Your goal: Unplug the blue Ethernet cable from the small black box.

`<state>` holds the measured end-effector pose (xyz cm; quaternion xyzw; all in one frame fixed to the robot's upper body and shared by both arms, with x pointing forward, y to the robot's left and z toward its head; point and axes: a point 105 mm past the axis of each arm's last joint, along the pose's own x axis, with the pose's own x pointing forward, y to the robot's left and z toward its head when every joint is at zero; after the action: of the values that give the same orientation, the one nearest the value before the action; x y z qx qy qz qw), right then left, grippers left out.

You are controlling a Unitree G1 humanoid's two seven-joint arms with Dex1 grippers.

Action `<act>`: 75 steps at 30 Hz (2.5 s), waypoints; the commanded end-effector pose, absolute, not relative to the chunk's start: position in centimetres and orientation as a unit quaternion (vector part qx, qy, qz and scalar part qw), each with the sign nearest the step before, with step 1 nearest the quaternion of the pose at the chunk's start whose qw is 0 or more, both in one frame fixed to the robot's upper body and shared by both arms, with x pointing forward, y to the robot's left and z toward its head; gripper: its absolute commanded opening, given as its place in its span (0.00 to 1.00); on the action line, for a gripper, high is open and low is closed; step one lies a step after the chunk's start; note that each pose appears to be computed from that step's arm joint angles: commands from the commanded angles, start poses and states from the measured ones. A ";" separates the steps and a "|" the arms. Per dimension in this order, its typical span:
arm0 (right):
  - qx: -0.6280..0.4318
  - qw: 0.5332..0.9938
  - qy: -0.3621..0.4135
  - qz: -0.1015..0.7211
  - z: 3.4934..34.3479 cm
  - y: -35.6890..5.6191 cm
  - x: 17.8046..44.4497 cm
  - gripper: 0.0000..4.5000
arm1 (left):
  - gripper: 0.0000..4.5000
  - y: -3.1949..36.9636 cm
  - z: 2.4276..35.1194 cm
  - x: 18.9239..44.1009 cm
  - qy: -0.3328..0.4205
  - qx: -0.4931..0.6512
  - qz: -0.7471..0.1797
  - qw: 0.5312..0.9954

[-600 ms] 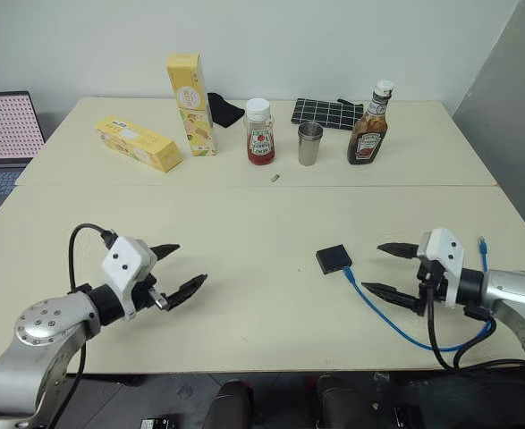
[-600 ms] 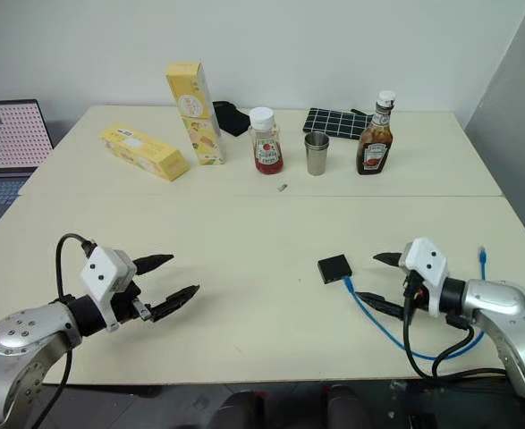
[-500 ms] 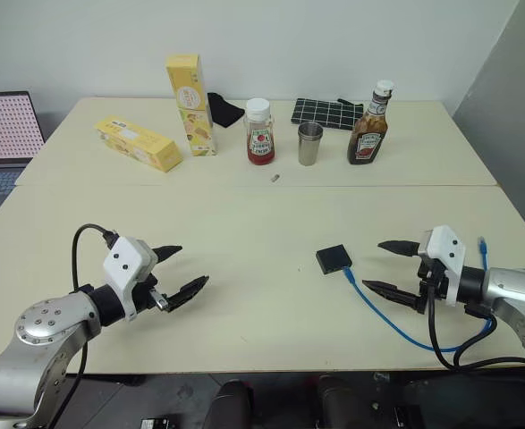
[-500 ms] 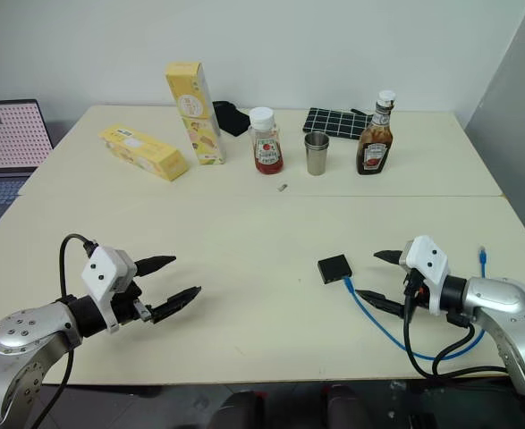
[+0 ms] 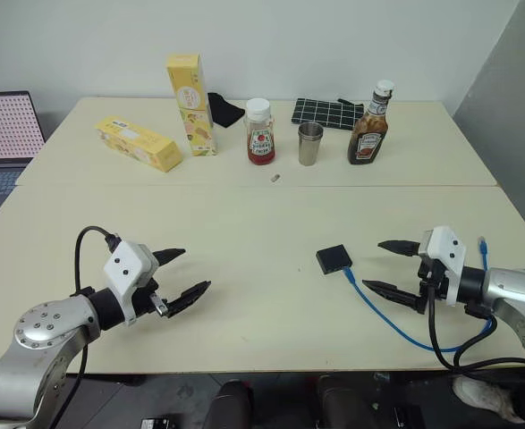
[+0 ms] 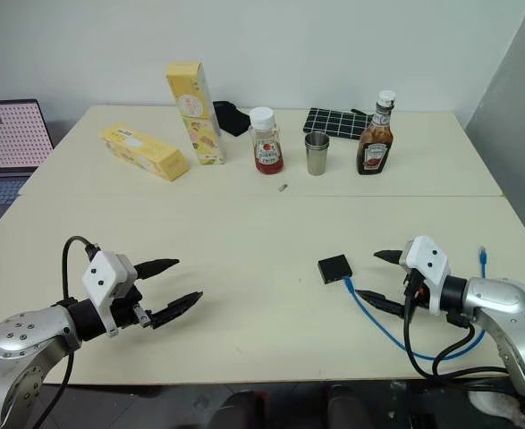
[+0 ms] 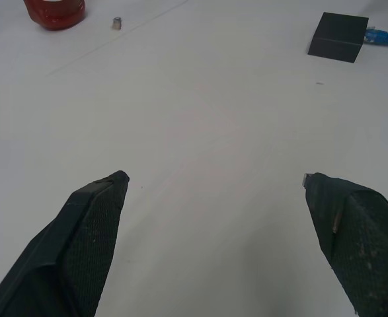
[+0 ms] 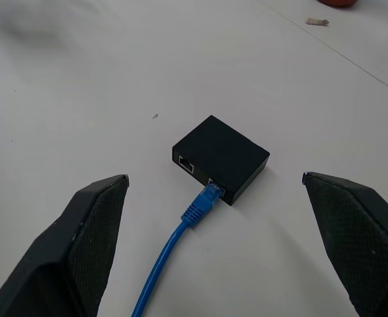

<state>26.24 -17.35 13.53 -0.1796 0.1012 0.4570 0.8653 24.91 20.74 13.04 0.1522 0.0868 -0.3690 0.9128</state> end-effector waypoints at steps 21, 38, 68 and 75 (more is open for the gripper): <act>-0.109 0.940 0.191 0.259 6.9 -14.6 27.3 0.76 | 1.00 14.6 15.4 22.9 0.068 0.128 -0.625 0.767; -0.313 0.859 0.035 0.403 12.6 -12.0 29.5 0.03 | 1.00 16.4 13.5 25.0 0.084 0.063 -0.557 0.824; -0.494 0.594 -0.299 0.560 19.8 -3.0 29.0 0.03 | 0.63 13.1 17.2 26.1 0.085 -0.179 -0.544 0.815; -0.499 0.599 -0.300 0.551 19.9 -3.2 29.3 0.02 | 0.30 13.3 17.1 26.2 0.089 -0.181 -0.541 0.816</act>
<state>29.20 -3.08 18.28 -0.4944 -0.2718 0.5705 0.5968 26.17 13.20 16.23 -0.1826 0.1054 -0.5376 0.8164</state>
